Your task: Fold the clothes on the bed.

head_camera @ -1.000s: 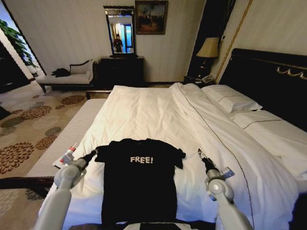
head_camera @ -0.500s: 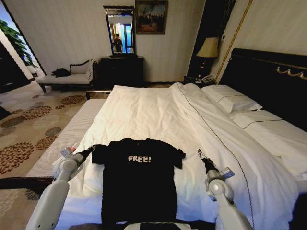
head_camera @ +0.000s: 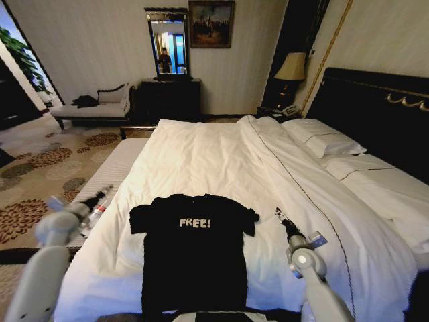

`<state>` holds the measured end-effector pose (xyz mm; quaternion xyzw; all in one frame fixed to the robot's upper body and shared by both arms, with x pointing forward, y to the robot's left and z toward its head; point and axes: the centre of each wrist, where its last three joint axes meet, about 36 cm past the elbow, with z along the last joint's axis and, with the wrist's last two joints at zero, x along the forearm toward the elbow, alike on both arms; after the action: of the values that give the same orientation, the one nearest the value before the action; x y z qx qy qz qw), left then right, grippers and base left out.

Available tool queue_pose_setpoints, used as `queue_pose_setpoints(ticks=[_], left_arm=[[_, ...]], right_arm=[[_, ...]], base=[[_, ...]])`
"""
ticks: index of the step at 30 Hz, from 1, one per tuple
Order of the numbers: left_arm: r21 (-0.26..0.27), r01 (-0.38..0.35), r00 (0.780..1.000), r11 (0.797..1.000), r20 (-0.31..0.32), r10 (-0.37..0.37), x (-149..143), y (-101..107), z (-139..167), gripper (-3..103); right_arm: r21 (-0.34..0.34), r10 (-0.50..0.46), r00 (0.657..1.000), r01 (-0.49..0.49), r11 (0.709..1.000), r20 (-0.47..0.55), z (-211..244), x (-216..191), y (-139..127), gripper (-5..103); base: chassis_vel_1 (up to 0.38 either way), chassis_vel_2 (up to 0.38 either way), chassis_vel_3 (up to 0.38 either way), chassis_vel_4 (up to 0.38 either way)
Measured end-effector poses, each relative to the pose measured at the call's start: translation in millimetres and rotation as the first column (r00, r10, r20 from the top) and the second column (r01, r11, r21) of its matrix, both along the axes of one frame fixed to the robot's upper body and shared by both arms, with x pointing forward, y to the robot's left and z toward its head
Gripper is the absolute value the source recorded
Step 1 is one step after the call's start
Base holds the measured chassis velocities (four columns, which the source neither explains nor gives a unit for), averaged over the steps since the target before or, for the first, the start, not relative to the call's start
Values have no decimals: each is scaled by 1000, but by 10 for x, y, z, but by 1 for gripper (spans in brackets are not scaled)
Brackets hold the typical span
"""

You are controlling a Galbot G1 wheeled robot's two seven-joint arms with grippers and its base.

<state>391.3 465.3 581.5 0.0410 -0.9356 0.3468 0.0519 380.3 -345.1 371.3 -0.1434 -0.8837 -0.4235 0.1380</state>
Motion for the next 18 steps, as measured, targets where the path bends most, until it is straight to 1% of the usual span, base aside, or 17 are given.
queue_pose_setpoints(ticks=[1, 2, 3, 4, 5, 7, 8, 10, 12, 15, 18], left_arm=[[-5, 13, 1000, 1000, 28, -13, -81, -36, 86, 82], [-7, 38, 996, 999, 81, -38, -263, -132, 236, 88], [-4, 52, 993, 999, 105, -51, -364, -202, 301, 93], [5, 72, 988, 997, 138, -73, -533, -337, 384, 97], [5, 72, 988, 997, 138, -73, -533, -337, 384, 97], [13, 109, 979, 994, 174, -110, -759, -560, 465, 100], [13, 109, 979, 994, 174, -110, -759, -560, 465, 100], [13, 145, 971, 989, 192, -145, -880, -726, 508, 100], [12, 183, 962, 983, 202, -182, -939, -855, 539, 100], [19, 216, 955, 976, 203, -215, -958, -959, 561, 100], [27, 258, 947, 966, 193, -258, -923, -1084, 574, 100]], right_arm=[[21, 4, 1000, -4, 1000, 2, 7, 23, -6, 100], [77, 20, 1000, -21, 997, 15, 42, 89, -18, 100], [105, 30, 999, -32, 994, 21, 61, 116, -19, 100], [151, 49, 998, -52, 987, 28, 88, 153, -12, 100], [151, 49, 998, -52, 987, 28, 88, 153, -12, 100], [213, 76, 996, -82, 974, 36, 112, 218, -4, 100], [213, 76, 996, -82, 974, 36, 112, 218, -4, 100], [243, 94, 995, -99, 965, 32, 102, 276, -18, 100], [249, 114, 993, -116, 962, 25, 85, 324, -47, 100], [241, 147, 989, -147, 959, 16, 69, 352, -96, 100], [203, 225, 974, -216, 955, -18, 47, 406, -223, 100]], base=[[0, 0, 0, 0], [0, 0, 0, 0], [0, 0, 0, 0], [0, 0, 0, 0], [0, 0, 0, 0], [0, 0, 0, 0], [0, 0, 0, 0], [0, 0, 0, 0], [0, 0, 0, 0], [0, 0, 0, 0], [0, 0, 0, 0]])
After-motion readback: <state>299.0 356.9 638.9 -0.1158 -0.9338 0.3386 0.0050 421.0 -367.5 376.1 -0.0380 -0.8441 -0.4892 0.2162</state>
